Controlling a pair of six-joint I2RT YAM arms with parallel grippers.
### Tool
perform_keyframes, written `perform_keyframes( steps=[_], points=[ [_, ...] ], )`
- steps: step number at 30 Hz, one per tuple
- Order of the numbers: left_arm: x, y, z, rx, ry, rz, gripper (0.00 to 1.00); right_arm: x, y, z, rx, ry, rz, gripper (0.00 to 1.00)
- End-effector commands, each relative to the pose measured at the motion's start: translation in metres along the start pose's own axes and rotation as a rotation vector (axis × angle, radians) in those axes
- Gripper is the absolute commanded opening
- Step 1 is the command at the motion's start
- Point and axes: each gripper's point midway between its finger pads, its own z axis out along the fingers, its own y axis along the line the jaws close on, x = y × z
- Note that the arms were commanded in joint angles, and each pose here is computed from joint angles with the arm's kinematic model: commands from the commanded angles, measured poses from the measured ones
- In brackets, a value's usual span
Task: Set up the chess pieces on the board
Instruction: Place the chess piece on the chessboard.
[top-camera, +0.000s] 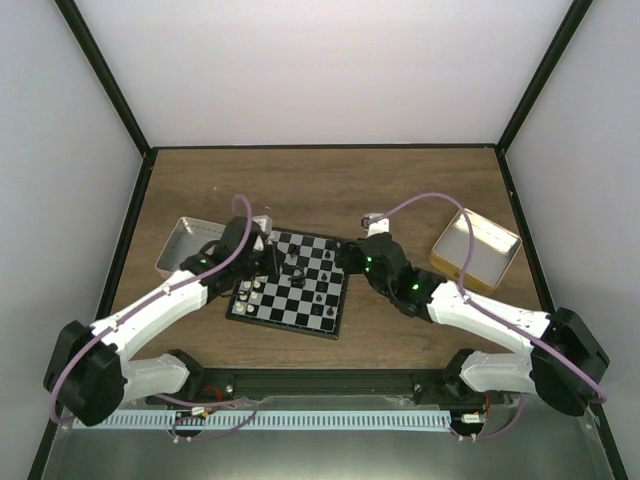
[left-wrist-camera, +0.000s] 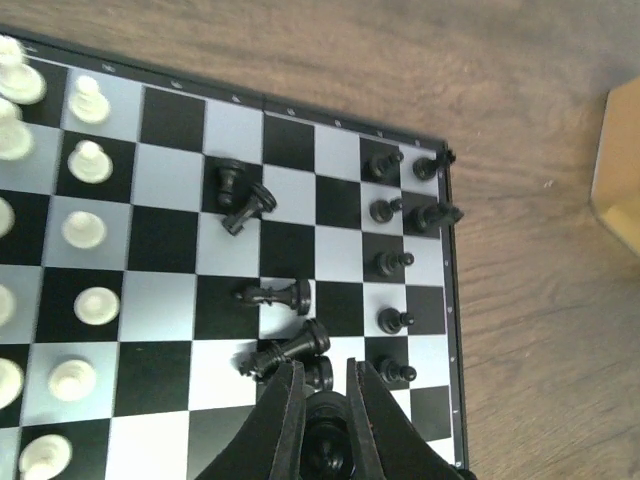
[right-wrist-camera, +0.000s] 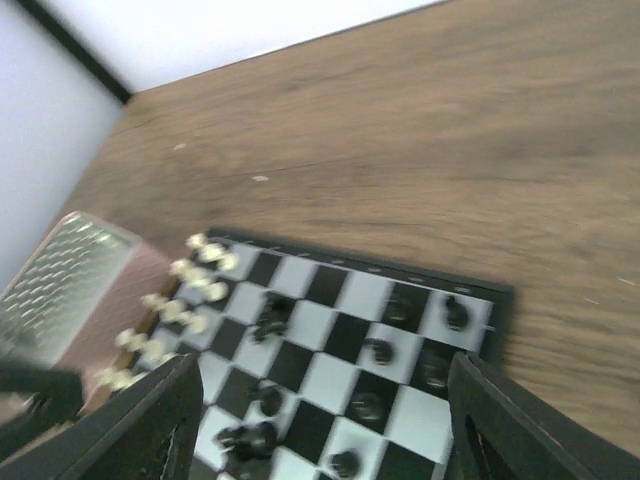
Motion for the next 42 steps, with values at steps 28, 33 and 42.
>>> perform_keyframes(
  steps=[28,33,42],
  points=[
    [0.063,-0.093,0.109,-0.156,0.173,0.333,0.07,0.011,-0.111,-0.041,0.372,-0.092,0.290,0.72],
    [0.073,-0.088,0.116,-0.198,0.187,0.352,0.07,0.012,-0.113,-0.041,0.375,-0.089,0.290,0.72],
    [0.079,-0.079,0.122,-0.234,0.204,0.377,0.10,0.015,-0.114,-0.041,0.375,-0.083,0.291,0.73]
  ],
)
